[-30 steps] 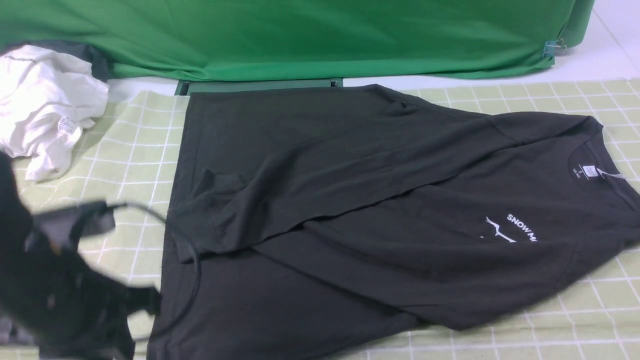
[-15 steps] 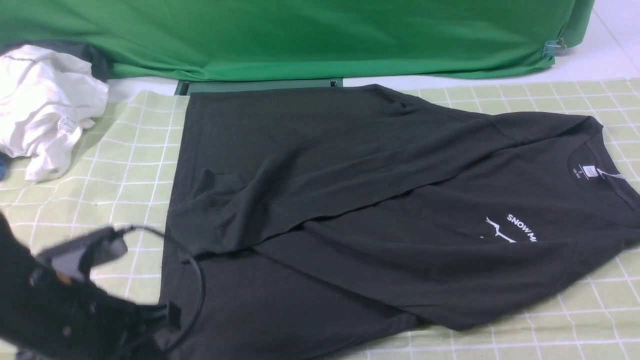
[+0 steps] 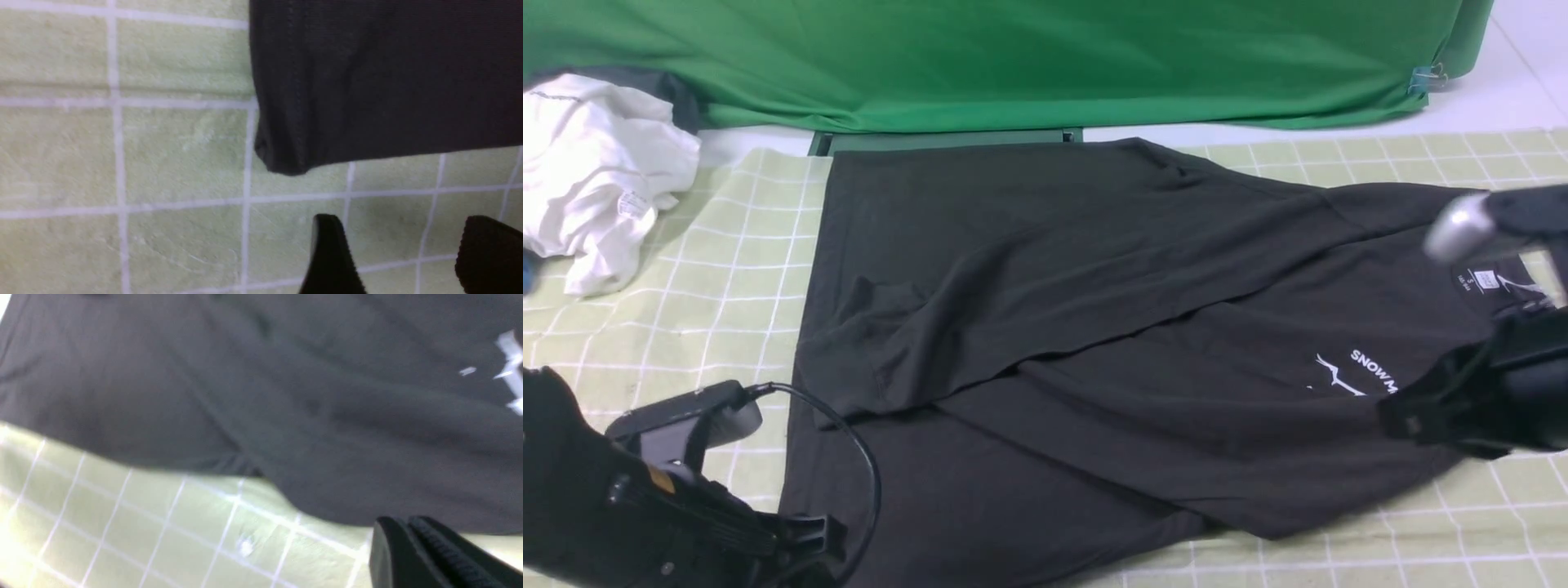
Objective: Fold a long-sleeved shirt over a green coffee tablecloth.
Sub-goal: 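Grasp the near edge of the shirt at its hem and shoulder corners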
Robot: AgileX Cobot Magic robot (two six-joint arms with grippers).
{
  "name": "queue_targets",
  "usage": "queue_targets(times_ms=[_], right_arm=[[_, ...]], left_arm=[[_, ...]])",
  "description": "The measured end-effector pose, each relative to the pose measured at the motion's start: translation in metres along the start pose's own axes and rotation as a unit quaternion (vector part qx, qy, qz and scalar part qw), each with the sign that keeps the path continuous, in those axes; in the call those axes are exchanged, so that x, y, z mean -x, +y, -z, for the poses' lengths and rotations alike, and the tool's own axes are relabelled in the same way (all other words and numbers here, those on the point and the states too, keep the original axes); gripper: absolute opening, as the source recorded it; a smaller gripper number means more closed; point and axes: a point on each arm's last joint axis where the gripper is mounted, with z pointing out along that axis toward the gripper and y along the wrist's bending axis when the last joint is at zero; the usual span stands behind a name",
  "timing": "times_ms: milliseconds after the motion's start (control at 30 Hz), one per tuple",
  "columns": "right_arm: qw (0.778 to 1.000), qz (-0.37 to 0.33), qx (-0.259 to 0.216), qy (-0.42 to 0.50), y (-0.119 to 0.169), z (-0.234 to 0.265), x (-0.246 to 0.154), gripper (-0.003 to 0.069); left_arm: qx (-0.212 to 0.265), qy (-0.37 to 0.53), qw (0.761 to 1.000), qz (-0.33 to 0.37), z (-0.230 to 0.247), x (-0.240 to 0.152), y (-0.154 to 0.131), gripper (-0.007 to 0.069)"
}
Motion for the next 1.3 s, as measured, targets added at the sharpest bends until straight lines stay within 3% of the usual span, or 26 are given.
queue_targets(times_ms=[233,433,567,1033,1200,1300], right_arm=[[0.999,0.023,0.016,0.043,0.010,-0.021,-0.001,0.0059],[0.999,0.027,0.016,0.042,0.011,-0.024,-0.001,0.0071],[0.999,0.028,0.012,0.032,0.010,-0.024,0.001,0.0081],[0.999,0.029,0.010,0.027,0.010,-0.024,0.002,0.0111],[0.999,0.029,0.010,0.027,0.010,-0.024,0.002,0.0120],[0.999,0.029,0.010,0.027,0.010,-0.024,0.002,0.0123]], left_arm=[[0.054,-0.028,0.998,0.023,0.000,0.004,0.010,0.0461],[0.034,-0.076,0.995,0.049,-0.011,0.007,0.013,0.0463],[0.047,-0.037,0.996,0.070,-0.030,-0.001,0.020,0.0452],[0.036,-0.021,0.996,0.073,-0.042,0.003,0.019,0.0392],[0.031,-0.024,0.996,0.075,-0.042,0.004,0.018,0.0348],[0.029,-0.027,0.996,0.074,-0.043,0.004,0.018,0.0284]])
